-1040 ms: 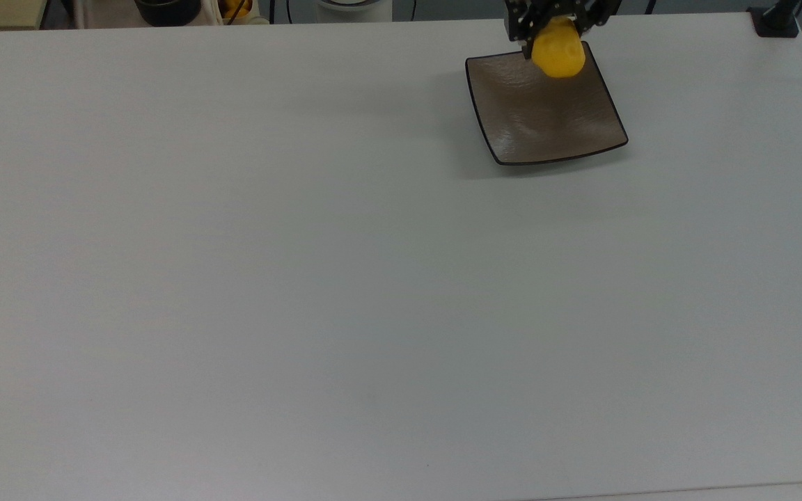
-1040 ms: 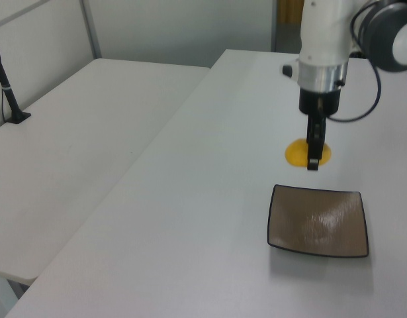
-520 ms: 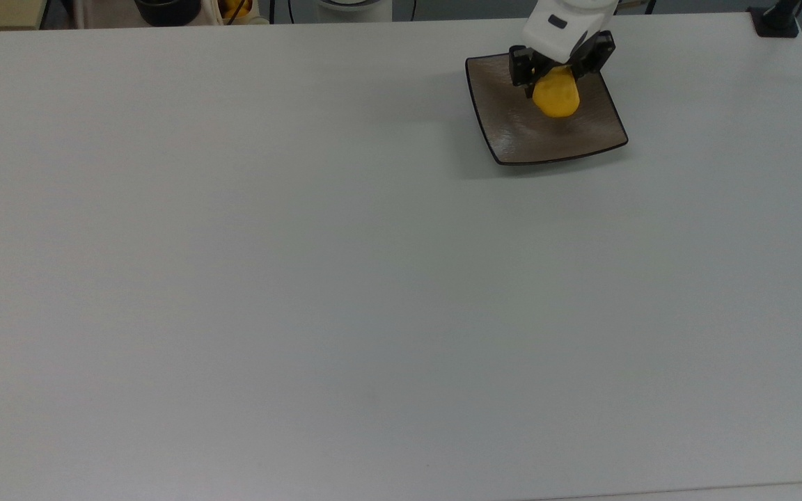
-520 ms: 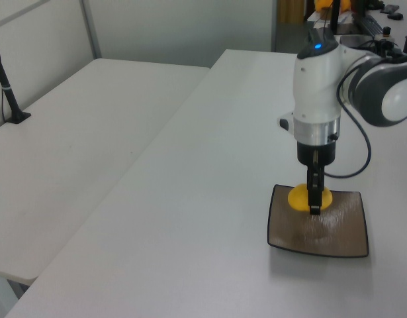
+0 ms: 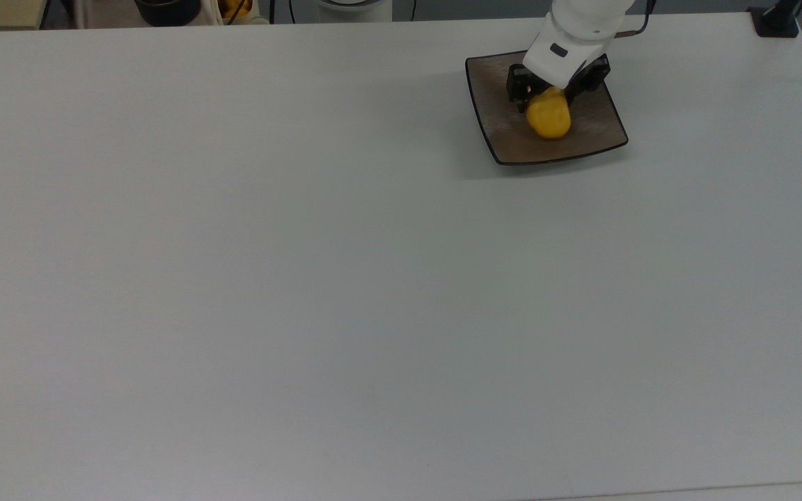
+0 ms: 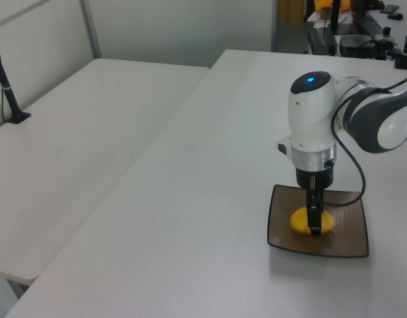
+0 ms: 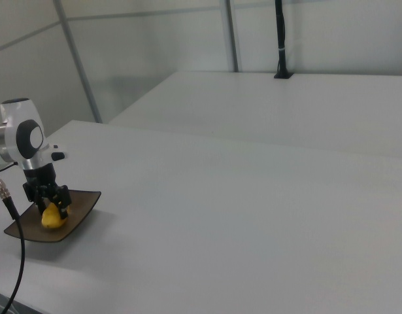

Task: Put potatoes on a ceramic plate

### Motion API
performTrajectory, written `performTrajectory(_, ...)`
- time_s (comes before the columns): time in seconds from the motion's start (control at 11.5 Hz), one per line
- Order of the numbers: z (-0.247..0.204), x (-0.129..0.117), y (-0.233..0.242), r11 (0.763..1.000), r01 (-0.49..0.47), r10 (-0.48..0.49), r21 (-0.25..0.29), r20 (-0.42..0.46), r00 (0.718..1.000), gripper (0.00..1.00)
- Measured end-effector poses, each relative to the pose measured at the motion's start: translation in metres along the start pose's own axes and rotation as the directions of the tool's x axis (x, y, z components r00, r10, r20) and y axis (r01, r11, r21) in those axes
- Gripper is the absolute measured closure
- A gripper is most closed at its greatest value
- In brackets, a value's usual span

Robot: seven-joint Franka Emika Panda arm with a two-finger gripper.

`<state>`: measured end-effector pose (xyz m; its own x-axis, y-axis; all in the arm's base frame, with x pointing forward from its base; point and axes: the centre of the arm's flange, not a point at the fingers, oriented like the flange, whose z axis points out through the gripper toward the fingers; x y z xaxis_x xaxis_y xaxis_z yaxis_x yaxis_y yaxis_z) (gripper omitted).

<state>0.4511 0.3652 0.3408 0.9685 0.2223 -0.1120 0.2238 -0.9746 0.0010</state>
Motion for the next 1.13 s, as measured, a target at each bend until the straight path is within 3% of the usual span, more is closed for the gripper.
performTrajectory(0.17, 0.000, 0.000, -0.001, 1.000, 0.003, -0.003, -0.005, -0.003, 1.000, 0.11)
performTrajectory(0.26, -0.001, 0.000, -0.001, 1.000, 0.003, -0.003, -0.005, -0.004, 1.000, 0.01)
performTrajectory(0.43, -0.011, 0.003, 0.000, 1.000, -0.003, 0.003, 0.002, -0.024, 1.000, 0.00)
performTrajectory(0.69, -0.066, 0.013, 0.019, 0.999, -0.045, 0.046, 0.015, -0.106, 0.993, 0.00)
performTrajectory(1.13, -0.195, 0.017, 0.115, 0.973, -0.231, 0.228, 0.006, -0.185, 0.956, 0.00)
